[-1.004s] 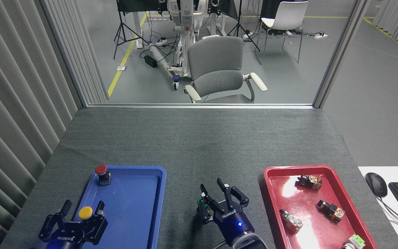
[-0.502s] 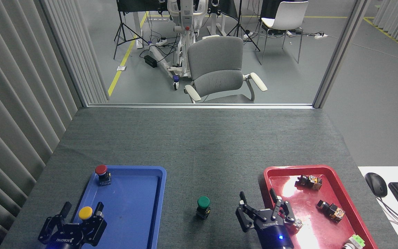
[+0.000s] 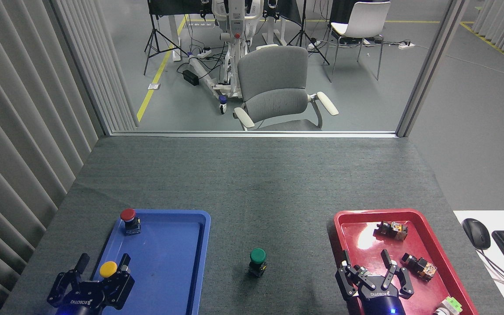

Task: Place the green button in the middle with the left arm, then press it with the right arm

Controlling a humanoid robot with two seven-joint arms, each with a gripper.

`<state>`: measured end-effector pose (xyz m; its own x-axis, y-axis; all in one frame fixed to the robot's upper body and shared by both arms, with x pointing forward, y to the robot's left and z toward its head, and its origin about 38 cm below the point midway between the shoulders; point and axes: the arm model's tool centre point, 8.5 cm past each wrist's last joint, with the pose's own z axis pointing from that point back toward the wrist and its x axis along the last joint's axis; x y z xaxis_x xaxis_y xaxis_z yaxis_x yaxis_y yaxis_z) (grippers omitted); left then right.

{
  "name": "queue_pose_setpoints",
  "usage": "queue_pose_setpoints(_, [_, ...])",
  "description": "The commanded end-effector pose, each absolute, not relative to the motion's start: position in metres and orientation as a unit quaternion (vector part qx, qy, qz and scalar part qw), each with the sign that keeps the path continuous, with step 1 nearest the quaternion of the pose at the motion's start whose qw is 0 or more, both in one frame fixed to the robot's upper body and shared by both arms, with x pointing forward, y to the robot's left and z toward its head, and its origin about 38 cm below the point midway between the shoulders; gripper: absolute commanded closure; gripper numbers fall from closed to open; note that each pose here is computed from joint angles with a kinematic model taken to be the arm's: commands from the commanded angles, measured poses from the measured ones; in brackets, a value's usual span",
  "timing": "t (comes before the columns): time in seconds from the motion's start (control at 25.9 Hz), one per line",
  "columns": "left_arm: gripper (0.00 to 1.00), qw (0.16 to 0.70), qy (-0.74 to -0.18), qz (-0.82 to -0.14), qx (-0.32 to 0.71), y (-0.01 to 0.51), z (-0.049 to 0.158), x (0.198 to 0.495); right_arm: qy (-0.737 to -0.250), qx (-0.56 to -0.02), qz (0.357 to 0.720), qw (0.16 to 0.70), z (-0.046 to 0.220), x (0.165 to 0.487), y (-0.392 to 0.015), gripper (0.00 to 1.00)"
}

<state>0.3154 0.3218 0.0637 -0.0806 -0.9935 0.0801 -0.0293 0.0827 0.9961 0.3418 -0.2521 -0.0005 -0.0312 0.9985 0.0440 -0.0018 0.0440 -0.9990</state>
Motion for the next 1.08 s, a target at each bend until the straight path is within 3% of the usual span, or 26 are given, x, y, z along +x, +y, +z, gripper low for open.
queue_pose_setpoints(0.0, [0.01,0.493,-0.546,-0.490,0.468,0.323,0.064,0.315,-0.515,-0.483,0.502,0.500,0.001,0.338,-0.259,0.02])
queue_pose_setpoints(0.42, [0.01,0.499,-0.548,-0.482,0.467,0.322,0.063,0.317,-0.523,-0.481,0.499,0.496,0.007,0.321,-0.255,0.02])
queue_pose_setpoints(0.62, [0.01,0.511,-0.560,-0.467,0.455,0.322,0.064,0.317,-0.525,-0.498,0.486,0.489,0.021,0.323,-0.265,0.01])
queue_pose_setpoints(1.04, [0.01,0.513,-0.557,-0.469,0.454,0.325,0.062,0.314,-0.527,-0.490,0.487,0.494,0.019,0.320,-0.264,0.01])
